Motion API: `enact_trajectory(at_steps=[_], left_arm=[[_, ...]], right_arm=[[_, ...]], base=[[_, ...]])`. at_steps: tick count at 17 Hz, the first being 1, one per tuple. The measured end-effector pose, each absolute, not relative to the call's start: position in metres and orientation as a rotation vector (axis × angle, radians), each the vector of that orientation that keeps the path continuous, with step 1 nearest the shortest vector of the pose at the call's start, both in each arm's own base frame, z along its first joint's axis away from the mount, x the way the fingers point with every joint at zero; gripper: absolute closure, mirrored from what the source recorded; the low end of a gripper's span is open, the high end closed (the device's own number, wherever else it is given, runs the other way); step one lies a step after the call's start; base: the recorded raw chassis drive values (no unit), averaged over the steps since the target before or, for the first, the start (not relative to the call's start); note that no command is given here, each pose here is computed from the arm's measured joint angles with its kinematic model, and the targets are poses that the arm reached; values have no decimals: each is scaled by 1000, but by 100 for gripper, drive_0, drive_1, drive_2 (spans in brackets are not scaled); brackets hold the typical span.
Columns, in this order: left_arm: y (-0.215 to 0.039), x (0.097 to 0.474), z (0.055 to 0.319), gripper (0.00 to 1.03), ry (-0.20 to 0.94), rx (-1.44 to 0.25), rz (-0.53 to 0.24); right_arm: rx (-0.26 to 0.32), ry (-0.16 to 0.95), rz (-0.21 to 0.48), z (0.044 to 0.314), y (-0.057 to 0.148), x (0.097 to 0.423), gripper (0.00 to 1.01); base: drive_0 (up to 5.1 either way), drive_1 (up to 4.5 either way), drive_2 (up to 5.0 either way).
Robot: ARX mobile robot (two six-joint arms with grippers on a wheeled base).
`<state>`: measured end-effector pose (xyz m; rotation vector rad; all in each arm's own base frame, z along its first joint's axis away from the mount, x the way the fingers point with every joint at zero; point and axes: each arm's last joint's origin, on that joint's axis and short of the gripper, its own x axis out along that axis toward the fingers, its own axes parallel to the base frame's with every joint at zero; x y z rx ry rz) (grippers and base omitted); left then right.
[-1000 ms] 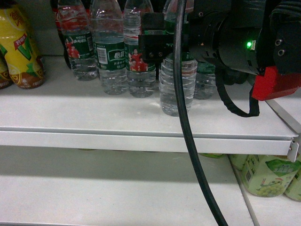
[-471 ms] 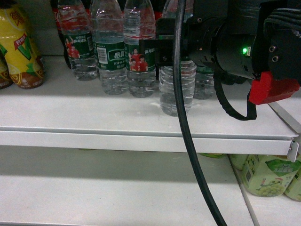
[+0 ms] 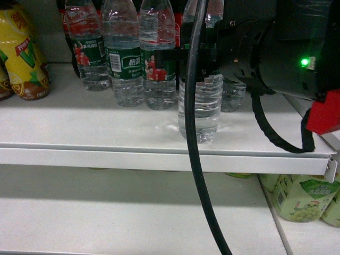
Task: Move water from second to third shelf
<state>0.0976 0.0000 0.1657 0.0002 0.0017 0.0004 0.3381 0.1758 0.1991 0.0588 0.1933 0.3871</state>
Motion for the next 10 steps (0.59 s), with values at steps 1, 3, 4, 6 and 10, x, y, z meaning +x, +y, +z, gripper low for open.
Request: enact_trajectory(at_steps=[1, 3, 4, 6, 10], left_arm=[[0, 98, 166, 5, 2, 0, 1], [0, 98, 166, 5, 2, 0, 1], [0, 98, 166, 5, 2, 0, 1], [0, 98, 166, 5, 2, 0, 1], [0, 98, 166, 5, 2, 0, 1]], right_arm=[[55, 200, 389, 200, 171, 329, 58], [50, 198, 403, 202, 160, 305, 58], [55, 187, 402, 204, 154, 294, 59], [80, 151, 384, 211, 134, 270, 59], [115, 146, 317, 212, 86, 224, 59]], base=[[0, 0, 0], [0, 0, 0], [0, 0, 0], [0, 0, 0], [0, 0, 0]])
